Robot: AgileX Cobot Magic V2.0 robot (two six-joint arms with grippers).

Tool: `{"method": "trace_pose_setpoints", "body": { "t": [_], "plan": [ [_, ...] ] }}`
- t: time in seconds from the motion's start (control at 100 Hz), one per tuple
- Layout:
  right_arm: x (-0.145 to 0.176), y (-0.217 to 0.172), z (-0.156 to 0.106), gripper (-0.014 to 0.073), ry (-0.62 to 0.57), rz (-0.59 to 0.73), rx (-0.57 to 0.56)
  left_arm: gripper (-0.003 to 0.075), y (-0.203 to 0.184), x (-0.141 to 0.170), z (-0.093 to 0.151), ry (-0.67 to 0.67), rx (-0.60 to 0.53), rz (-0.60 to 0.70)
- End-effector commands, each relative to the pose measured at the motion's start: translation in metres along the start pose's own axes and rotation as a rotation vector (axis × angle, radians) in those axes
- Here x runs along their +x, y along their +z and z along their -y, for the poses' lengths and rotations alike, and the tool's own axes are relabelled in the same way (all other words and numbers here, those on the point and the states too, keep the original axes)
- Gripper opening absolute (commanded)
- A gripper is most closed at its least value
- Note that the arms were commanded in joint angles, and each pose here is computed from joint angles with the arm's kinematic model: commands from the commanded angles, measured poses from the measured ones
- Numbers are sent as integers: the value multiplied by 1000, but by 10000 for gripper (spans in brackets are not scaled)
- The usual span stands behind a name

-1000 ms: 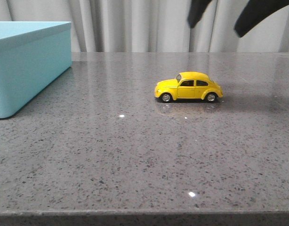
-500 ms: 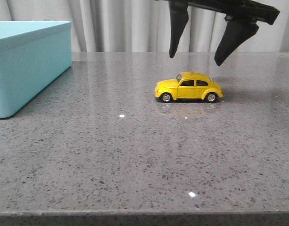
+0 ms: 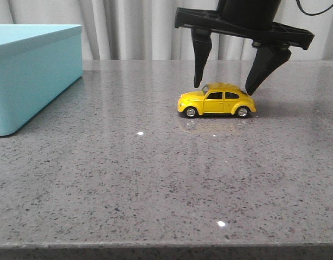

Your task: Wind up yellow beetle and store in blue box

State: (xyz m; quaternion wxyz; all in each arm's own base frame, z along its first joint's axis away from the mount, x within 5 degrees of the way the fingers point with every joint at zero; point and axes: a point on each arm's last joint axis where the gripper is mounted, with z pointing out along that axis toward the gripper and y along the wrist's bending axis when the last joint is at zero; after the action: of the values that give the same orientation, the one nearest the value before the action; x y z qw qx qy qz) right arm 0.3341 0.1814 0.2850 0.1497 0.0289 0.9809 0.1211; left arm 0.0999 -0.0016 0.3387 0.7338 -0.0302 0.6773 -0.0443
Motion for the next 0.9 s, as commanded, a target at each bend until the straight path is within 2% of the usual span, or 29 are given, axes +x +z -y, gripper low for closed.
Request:
{"method": "trace_pose_setpoints", "body": {
  "t": [0.0, 0.42, 0.66, 0.89],
  "plan": [
    [-6, -25, -4, 562, -9, 92, -37, -19, 1, -19, 1, -9, 6, 106],
    [-7, -16, -2, 562, -15, 68, -1, -19, 1, -19, 1, -9, 6, 106],
    [-8, -17, 11, 562, -48, 56, 106, -19, 1, -19, 1, -9, 6, 106],
    [-14, -20, 38, 562, -36, 31, 237, -19, 1, -19, 1, -9, 6, 106]
  ]
}}
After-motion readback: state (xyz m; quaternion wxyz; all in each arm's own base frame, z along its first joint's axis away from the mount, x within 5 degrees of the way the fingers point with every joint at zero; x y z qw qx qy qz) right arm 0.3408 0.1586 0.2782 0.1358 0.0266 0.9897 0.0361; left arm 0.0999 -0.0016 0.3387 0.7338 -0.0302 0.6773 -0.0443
